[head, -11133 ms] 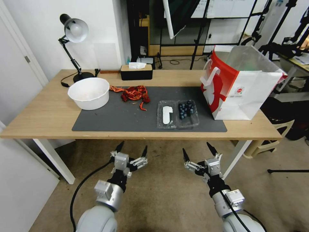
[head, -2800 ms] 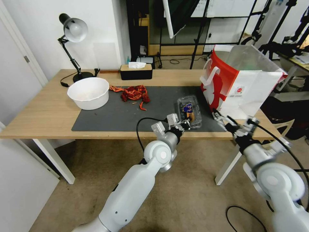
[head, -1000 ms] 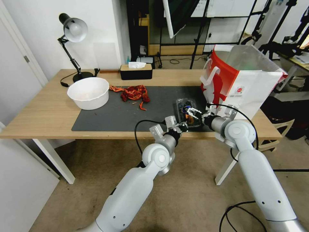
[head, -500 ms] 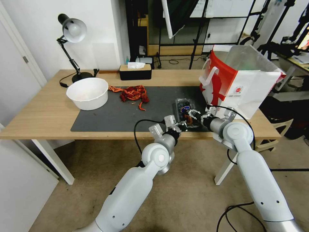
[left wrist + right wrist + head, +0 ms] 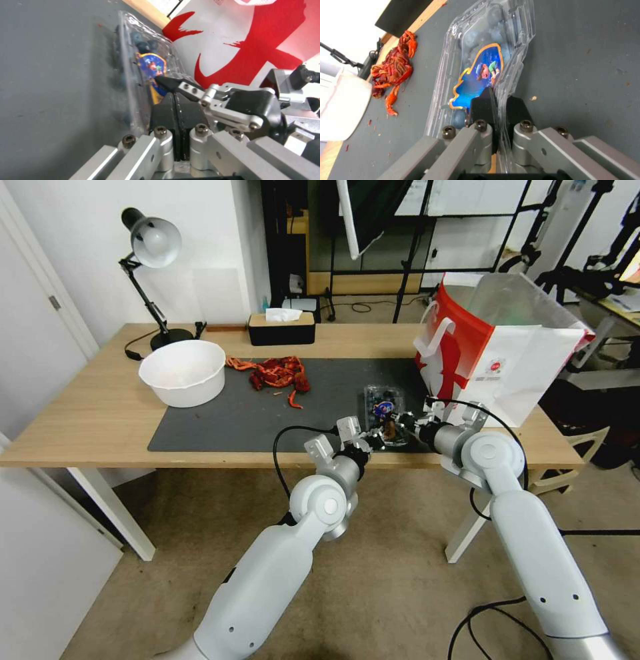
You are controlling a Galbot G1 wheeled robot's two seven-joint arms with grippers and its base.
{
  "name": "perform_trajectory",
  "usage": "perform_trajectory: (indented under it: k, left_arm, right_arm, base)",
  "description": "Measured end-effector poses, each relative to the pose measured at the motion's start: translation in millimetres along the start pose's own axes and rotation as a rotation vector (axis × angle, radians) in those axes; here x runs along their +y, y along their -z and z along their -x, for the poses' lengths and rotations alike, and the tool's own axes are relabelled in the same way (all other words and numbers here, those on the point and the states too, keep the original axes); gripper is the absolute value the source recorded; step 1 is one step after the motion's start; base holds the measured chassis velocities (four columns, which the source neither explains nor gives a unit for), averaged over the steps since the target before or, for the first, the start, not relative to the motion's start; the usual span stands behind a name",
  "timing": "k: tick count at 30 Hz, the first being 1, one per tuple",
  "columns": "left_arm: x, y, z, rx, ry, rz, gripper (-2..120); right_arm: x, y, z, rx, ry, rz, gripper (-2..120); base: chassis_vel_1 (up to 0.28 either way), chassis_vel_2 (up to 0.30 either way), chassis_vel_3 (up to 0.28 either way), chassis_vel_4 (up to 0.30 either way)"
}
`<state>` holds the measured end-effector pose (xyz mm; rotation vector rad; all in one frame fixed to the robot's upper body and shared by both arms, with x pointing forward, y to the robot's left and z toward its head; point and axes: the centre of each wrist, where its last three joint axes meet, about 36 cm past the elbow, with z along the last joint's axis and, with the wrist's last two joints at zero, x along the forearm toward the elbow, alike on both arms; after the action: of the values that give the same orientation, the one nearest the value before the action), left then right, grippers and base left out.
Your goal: Close the takeout container lid, then place the container into the takeout bag.
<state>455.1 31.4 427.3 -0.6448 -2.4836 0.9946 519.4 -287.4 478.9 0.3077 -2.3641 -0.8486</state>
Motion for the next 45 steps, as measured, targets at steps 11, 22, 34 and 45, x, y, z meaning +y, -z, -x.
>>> perform_trajectory:
  k: [11,22,34,45]
  left_arm:
    - [10.3,5.7,-31.1,-0.036,-0.007,0.037,0]
    - [35.4,-5.3,-97.6,-0.116,0.009,0.167,2]
    - [67.6,-14.8,-147.2,-0.227,0.101,0.296,42]
    - [89.4,-24.3,-164.0,-0.255,0.130,0.429,82]
  right_arm:
    - [3.3,2.7,-4.5,-0.011,0.026,-0.004,0]
    - [12.9,3.9,-11.9,-0.024,0.097,-0.013,0]
    - [32.4,14.1,-24.7,-0.057,0.194,-0.039,0]
    - [36.1,31.2,-75.8,-0.192,0.244,-0.052,0]
  base:
    - [0.000,0.000,0.000,0.000]
    - [0.000,0.000,0.000,0.000]
    - [0.000,0.000,0.000,0.000]
    - [0.000,0.000,0.000,0.000]
